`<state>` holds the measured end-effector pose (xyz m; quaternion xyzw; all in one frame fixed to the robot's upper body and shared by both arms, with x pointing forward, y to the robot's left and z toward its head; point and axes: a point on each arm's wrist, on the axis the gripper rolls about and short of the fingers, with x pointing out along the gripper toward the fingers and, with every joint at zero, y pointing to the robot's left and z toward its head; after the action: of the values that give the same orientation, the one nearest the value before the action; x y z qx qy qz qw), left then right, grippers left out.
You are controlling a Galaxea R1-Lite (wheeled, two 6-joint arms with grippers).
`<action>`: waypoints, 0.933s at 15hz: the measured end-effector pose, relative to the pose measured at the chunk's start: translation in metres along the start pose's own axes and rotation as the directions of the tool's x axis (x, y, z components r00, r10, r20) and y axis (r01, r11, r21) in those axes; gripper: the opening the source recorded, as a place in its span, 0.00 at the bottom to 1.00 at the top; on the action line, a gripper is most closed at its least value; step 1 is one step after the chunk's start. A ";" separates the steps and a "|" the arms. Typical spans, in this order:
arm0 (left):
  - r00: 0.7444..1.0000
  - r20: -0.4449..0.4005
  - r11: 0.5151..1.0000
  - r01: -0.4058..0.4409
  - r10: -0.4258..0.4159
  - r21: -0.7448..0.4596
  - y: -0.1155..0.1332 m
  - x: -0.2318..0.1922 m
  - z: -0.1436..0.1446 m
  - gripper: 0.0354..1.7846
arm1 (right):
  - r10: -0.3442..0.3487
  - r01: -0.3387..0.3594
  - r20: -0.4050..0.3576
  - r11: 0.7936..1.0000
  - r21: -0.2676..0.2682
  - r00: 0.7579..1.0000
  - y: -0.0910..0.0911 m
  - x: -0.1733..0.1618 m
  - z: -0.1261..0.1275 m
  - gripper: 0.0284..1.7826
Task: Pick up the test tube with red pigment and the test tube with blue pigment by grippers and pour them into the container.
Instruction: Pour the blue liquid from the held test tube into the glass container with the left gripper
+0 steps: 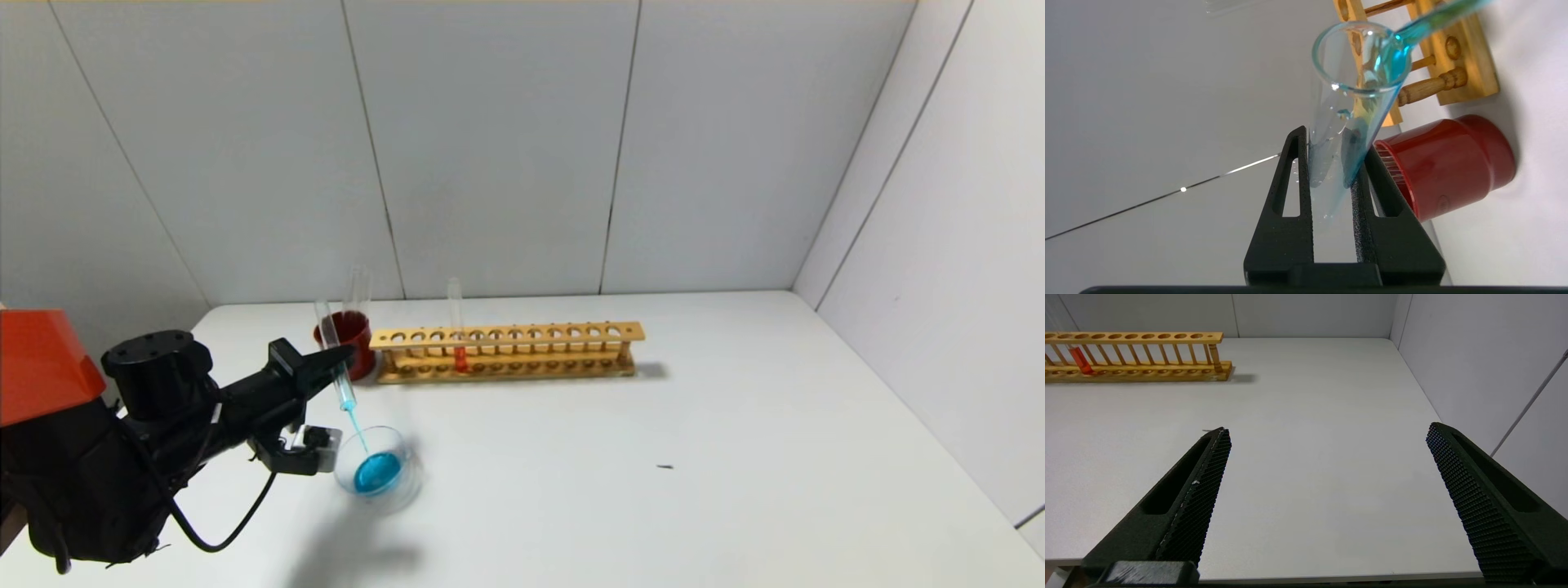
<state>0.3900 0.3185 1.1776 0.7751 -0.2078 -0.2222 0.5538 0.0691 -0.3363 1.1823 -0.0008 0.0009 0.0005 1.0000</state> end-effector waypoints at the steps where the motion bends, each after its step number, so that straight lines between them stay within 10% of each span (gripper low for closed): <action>1: 1.000 -0.001 1.000 -0.004 0.004 0.012 0.001 0.000 0.000 0.16 | 0.000 0.000 0.000 1.000 0.000 1.000 0.000 0.000 0.000 0.98; 14: 0.999 -0.004 0.994 -0.052 0.053 0.093 0.018 -0.008 -0.002 0.16 | 0.000 0.000 0.000 1.000 0.000 1.000 0.000 0.000 0.000 0.98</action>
<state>0.3833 0.3192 1.1966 0.7949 -0.2365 -0.1950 0.5236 0.0691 -0.3363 1.1823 -0.0008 0.0009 0.0005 1.0000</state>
